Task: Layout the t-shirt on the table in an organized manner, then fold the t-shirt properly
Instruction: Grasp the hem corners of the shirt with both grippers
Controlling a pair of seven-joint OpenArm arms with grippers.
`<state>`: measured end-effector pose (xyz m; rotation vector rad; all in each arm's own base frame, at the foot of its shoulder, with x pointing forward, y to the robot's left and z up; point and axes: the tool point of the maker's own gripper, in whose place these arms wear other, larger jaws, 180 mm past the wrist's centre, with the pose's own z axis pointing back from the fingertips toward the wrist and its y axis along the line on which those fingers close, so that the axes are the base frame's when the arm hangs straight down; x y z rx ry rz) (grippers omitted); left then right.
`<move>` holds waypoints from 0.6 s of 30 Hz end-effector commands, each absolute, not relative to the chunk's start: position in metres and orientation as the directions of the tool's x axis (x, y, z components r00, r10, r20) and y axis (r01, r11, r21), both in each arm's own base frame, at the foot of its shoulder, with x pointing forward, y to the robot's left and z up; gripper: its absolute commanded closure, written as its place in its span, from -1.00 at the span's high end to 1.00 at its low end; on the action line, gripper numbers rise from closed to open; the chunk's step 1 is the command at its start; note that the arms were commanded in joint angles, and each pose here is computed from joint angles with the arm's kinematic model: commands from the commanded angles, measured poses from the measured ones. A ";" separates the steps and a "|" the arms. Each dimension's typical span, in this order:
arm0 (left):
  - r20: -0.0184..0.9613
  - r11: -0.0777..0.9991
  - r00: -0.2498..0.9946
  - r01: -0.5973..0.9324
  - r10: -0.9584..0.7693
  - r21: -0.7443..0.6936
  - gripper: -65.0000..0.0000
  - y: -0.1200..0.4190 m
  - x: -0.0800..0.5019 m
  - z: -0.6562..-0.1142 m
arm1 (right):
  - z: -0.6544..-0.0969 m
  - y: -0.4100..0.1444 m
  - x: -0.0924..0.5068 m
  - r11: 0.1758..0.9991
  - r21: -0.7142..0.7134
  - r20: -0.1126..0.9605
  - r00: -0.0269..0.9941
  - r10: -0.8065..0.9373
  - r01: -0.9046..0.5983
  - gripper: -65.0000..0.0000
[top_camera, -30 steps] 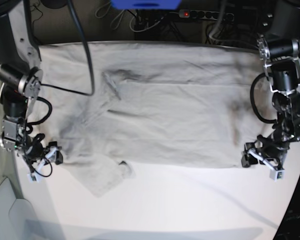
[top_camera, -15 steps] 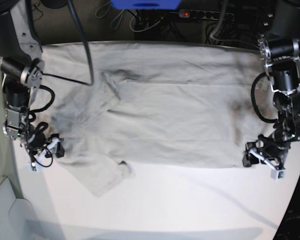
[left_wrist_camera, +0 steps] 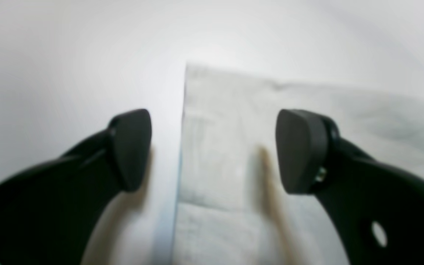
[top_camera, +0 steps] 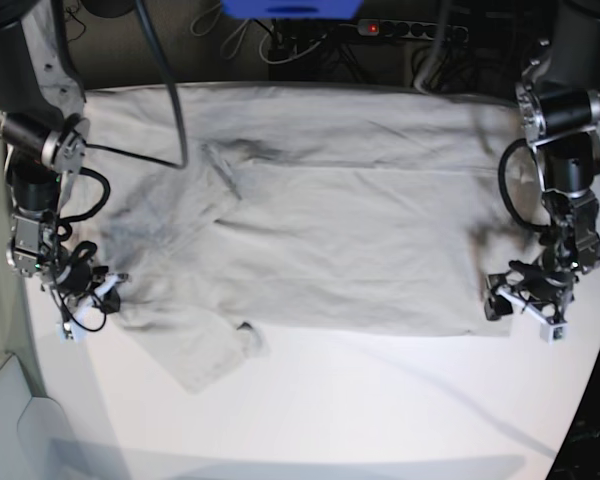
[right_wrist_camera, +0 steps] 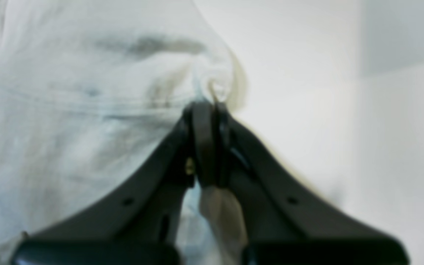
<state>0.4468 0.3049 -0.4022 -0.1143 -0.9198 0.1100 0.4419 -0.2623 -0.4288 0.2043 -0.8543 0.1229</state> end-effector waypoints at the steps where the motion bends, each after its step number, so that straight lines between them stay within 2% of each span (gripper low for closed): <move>1: 0.840 0.987 0.520 -0.050 0.155 -0.151 0.58 0.314 0.471 -0.369 | -0.427 -0.270 0.442 0.976 0.102 0.738 0.672 0.057 -0.195 -1.00; 7: 0.811 0.965 0.524 -0.127 0.260 -0.228 0.57 0.321 0.468 -0.394 | -0.427 -0.271 0.441 0.976 0.101 0.738 0.672 0.057 -0.194 -1.00; 15: 0.804 0.962 0.529 -0.135 0.272 -0.237 0.56 0.320 0.464 -0.401 | -0.428 -0.271 0.441 0.976 0.101 0.737 0.673 0.058 -0.194 -1.00; 18: 0.802 0.967 0.541 -0.122 0.253 -0.223 0.39 0.318 0.464 -0.403 | -0.427 -0.271 0.441 0.976 0.100 0.737 0.674 0.058 -0.194 -1.00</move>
